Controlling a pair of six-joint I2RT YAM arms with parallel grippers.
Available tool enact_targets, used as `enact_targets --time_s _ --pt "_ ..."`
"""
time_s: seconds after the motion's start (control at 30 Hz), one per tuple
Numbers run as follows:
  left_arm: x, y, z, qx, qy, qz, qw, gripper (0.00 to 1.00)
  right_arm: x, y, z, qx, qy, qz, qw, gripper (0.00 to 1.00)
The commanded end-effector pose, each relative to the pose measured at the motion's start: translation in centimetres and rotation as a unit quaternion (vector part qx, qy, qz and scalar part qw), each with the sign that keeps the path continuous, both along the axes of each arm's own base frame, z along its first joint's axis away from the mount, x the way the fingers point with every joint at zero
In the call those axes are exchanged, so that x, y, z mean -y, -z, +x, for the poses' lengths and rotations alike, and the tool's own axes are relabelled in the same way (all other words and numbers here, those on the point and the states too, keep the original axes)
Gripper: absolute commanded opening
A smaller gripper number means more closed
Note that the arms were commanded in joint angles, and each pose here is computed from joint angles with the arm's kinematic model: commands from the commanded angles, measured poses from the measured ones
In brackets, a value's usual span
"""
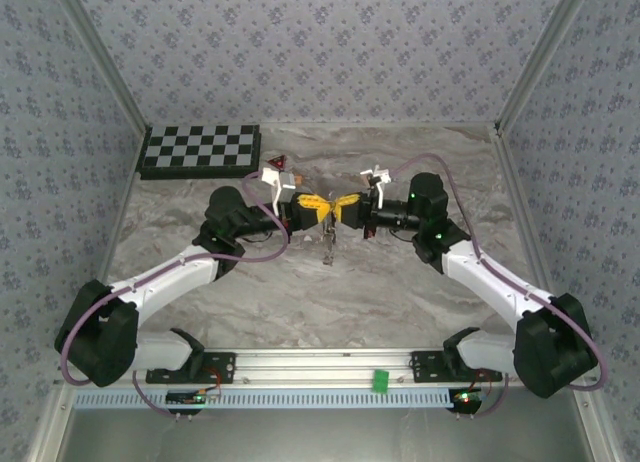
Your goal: Put the keys on the keyring
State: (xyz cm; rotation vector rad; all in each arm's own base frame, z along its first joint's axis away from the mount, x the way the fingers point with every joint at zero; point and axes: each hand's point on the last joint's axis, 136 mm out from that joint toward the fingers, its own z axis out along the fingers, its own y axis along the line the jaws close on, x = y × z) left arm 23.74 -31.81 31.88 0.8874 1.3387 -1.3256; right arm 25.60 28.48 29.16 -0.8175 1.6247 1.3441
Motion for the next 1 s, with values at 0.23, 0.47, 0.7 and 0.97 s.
enact_targets --time_s 0.23,0.47,0.7,0.97 --pt "-0.5 -2.8 -0.5 0.041 -0.011 -0.029 0.999 0.0 0.9 1.0 -0.3 0.008 0.023 -0.023 0.999 0.18" --pt "-0.6 -2.5 -0.3 0.04 -0.018 -0.026 0.999 0.0 2.8 -0.1 -0.5 0.031 0.064 -0.016 0.997 0.27" --pt "-0.6 -2.5 -0.3 0.039 -0.016 -0.026 0.999 0.0 3.1 -1.7 -0.9 0.058 0.068 0.0 0.996 0.27" --pt "-0.6 -2.4 -0.5 0.035 -0.014 -0.027 0.999 0.0 2.6 -3.9 -0.4 0.075 0.066 0.053 0.994 0.33"
